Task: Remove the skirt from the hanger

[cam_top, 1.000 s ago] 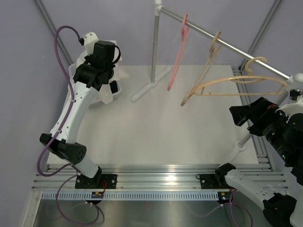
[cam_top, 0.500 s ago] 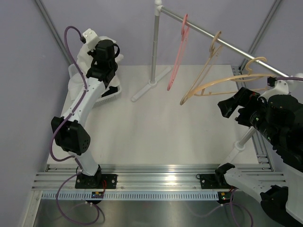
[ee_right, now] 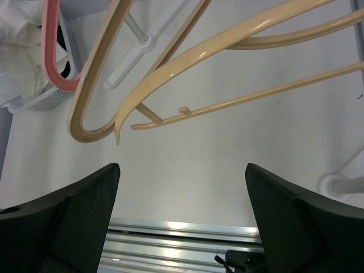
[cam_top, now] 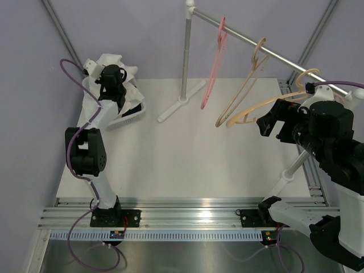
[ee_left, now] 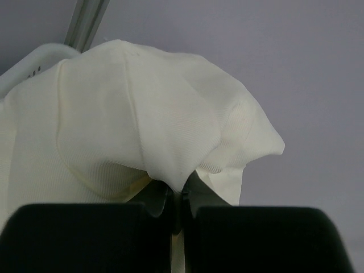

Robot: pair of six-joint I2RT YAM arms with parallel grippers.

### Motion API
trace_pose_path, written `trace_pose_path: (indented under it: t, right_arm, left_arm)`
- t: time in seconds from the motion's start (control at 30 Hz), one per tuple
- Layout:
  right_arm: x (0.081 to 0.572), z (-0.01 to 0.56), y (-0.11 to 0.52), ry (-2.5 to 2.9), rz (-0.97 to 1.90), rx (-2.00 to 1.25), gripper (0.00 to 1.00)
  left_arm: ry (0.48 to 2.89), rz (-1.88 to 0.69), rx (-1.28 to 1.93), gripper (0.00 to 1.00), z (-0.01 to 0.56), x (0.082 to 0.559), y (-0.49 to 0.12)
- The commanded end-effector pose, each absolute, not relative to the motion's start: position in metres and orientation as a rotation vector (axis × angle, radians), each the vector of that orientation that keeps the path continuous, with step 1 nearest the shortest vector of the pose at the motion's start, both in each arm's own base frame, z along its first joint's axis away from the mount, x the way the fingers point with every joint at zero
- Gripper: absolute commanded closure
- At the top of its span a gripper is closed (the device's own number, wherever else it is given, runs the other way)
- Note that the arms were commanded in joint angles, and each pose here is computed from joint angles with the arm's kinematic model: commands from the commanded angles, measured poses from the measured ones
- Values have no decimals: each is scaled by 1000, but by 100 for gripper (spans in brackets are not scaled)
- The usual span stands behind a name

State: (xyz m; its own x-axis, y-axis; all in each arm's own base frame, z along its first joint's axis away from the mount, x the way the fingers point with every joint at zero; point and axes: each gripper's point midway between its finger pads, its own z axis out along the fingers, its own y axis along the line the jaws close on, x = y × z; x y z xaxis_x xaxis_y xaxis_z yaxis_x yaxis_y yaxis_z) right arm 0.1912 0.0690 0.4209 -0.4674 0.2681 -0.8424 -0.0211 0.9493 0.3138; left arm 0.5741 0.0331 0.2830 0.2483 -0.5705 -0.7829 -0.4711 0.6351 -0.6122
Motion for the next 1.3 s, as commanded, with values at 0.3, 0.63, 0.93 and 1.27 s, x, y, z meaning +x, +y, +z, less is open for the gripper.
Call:
trace_pose_path:
  t: [0.3,0.63,0.93,1.27]
  right_arm:
    - [182,414,65,2072,307,103,0]
    - [177,413,59,2069,288,130,1]
    - [174,413,58,2072,302,153,1]
    - [172,419,59,2046,332,175,1]
  left_arm:
    - [1235,-290,-1300,100,203,549,66]
    - [1328,-134,-1418,100,150,525,88]
    - [1332,-166,-1383,88,168,526,86]
    - [1267,-293,-1376,3,206,524,76]
